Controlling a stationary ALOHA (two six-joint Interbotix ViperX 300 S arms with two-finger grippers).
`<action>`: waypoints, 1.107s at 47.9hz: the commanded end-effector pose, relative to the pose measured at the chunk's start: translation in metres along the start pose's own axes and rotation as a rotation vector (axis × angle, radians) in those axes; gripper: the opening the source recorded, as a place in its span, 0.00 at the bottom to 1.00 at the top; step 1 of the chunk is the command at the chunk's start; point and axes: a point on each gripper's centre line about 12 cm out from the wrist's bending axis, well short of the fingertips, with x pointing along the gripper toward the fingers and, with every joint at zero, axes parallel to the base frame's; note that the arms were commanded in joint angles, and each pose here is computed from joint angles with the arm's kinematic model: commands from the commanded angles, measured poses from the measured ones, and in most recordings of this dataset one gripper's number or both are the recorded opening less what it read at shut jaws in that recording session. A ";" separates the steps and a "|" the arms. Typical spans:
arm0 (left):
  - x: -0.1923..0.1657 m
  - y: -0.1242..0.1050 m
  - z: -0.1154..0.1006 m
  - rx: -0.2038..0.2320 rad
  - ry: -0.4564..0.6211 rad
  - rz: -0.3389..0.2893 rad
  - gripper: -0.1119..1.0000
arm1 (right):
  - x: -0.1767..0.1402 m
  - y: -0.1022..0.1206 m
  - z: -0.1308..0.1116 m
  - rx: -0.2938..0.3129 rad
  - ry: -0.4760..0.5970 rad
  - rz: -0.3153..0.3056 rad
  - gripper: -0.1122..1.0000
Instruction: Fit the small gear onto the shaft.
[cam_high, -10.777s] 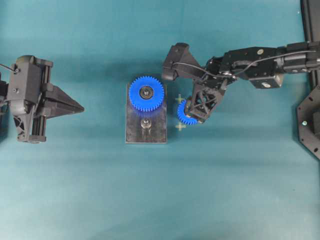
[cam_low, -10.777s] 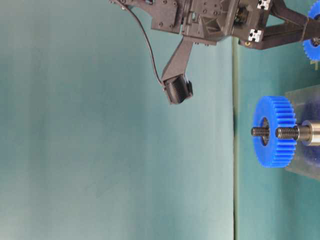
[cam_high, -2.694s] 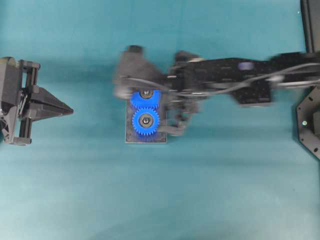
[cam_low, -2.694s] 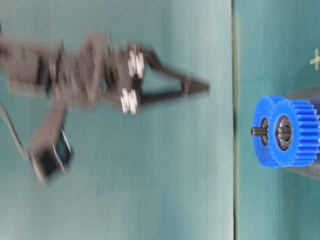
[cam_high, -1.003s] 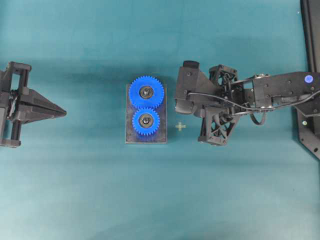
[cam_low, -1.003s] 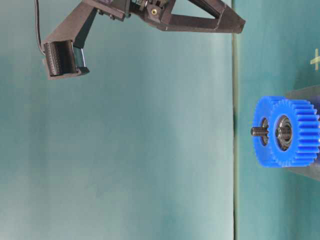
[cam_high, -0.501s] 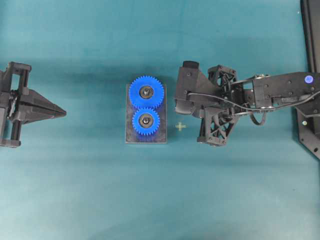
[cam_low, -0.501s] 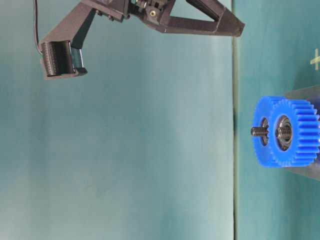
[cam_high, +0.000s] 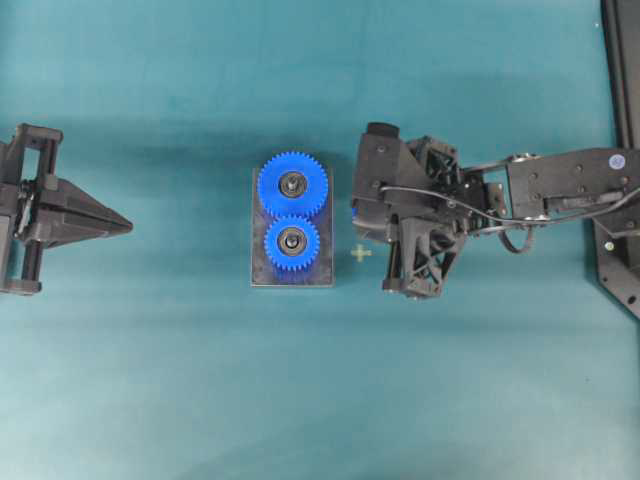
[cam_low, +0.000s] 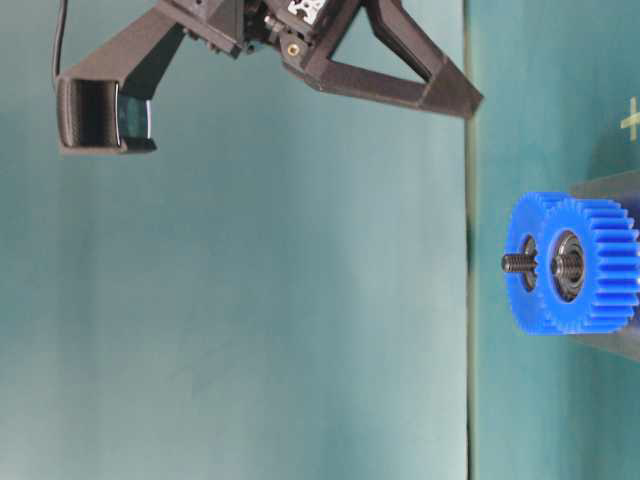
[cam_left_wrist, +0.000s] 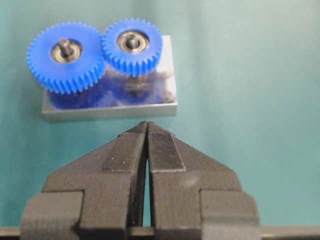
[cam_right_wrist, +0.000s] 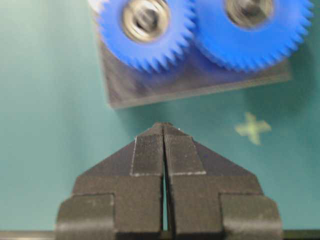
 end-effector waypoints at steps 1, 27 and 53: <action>0.000 -0.001 0.006 0.002 -0.017 -0.003 0.10 | -0.008 0.004 0.006 0.022 -0.056 0.029 0.08; 0.000 -0.001 0.006 0.002 -0.019 -0.003 0.10 | -0.007 0.006 0.002 0.032 -0.064 0.042 0.08; 0.000 -0.001 0.006 0.002 -0.020 -0.003 0.10 | -0.007 0.011 0.010 0.028 -0.175 0.082 0.08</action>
